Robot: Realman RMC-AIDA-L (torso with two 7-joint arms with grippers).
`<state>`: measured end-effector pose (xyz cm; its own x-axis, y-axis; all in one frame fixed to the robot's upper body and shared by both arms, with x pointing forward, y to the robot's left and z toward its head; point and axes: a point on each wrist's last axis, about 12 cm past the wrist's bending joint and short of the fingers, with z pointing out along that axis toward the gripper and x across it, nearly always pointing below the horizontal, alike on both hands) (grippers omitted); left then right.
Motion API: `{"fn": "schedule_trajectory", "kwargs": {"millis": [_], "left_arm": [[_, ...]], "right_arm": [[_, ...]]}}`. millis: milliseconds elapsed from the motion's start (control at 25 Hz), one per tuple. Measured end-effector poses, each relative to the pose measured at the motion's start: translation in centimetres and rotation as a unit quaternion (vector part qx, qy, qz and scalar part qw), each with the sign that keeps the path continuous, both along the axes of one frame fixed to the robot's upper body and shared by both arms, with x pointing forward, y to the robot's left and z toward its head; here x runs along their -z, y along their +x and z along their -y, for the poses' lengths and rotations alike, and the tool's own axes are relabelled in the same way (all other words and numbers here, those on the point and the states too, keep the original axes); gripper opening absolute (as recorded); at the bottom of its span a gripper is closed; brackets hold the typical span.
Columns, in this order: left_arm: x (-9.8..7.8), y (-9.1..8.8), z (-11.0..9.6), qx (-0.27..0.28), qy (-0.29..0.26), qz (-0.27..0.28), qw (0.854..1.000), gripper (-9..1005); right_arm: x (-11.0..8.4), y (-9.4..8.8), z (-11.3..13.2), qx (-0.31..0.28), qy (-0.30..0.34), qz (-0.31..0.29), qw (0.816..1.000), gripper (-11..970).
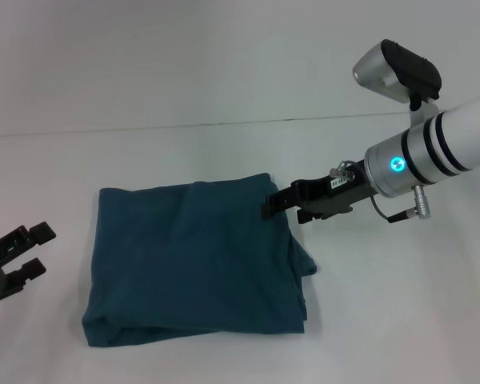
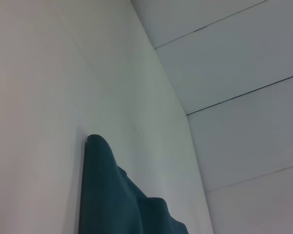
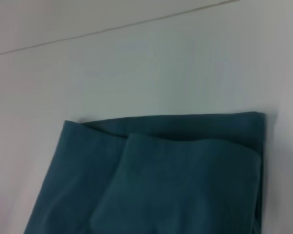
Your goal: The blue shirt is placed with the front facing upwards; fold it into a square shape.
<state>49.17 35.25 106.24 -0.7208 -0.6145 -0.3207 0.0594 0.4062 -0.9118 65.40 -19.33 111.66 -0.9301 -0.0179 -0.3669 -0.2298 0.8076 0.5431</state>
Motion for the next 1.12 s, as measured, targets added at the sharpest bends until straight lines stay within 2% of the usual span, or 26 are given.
{"fn": "schedule_trajectory", "kwargs": {"millis": [280, 1120], "left_arm": [[0.3, 0.3, 0.5, 0.003, -0.004, -0.001, 1.000, 948], [0.6, 0.7, 1.2, -0.001, -0.007, -0.003, 1.000, 948]], "right_arm": [[0.2, 0.3, 0.1, 0.022, 0.000, 0.011, 1.000, 744], [2.2, 0.3, -2.3, 0.056, -0.007, 0.030, 0.998, 738]]}}
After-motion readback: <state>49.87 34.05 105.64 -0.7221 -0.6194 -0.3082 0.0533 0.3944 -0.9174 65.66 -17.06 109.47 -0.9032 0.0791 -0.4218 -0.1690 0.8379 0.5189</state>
